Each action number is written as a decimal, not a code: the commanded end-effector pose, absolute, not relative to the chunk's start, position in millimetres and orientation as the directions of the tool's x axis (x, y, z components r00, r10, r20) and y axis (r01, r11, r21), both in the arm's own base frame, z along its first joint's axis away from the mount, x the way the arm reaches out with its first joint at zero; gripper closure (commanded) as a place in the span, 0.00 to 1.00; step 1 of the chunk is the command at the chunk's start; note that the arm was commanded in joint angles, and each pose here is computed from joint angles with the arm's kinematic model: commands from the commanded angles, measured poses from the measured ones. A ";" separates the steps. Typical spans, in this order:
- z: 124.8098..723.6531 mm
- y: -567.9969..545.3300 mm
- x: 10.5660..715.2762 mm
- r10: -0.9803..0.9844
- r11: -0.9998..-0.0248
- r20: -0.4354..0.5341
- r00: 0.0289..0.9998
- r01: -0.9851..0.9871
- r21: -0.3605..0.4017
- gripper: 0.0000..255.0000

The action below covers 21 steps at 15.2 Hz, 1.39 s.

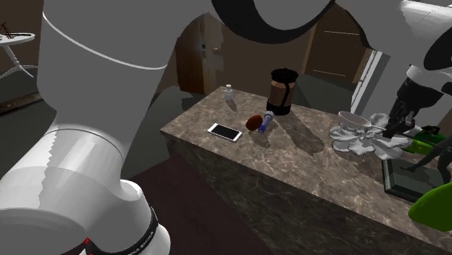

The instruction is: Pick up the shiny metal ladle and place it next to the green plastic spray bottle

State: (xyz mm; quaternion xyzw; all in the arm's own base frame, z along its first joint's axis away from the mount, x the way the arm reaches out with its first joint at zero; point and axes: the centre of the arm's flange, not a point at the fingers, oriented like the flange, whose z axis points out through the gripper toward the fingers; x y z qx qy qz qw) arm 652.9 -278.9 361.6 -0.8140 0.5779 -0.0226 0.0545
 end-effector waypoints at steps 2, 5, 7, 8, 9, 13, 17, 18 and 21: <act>345.5 -278.9 653.4 -0.943 -0.326 -0.026 0.331 -0.938 -0.115 1.00; 329.7 -278.9 653.4 -0.943 -0.326 -0.026 0.331 -0.938 -0.115 1.00; 319.1 -278.9 653.3 -0.943 -0.326 -0.026 0.331 -0.938 -0.115 1.00; 313.8 -278.9 653.4 -0.943 -0.326 -0.026 0.331 -0.938 -0.115 1.00; 308.6 -278.9 653.4 -0.943 -0.326 -0.026 0.331 -0.938 -0.115 1.00; 287.4 -278.9 653.3 -0.943 -0.326 -0.026 0.331 -0.938 -0.115 1.00; 266.3 -278.9 653.4 -0.943 -0.326 -0.026 0.331 -0.938 -0.115 1.00; 261.0 -278.9 653.4 -0.943 -0.326 -0.026 0.331 -0.938 -0.115 1.00; 245.2 -278.9 653.3 -0.943 -0.326 -0.026 0.331 -0.938 -0.115 1.00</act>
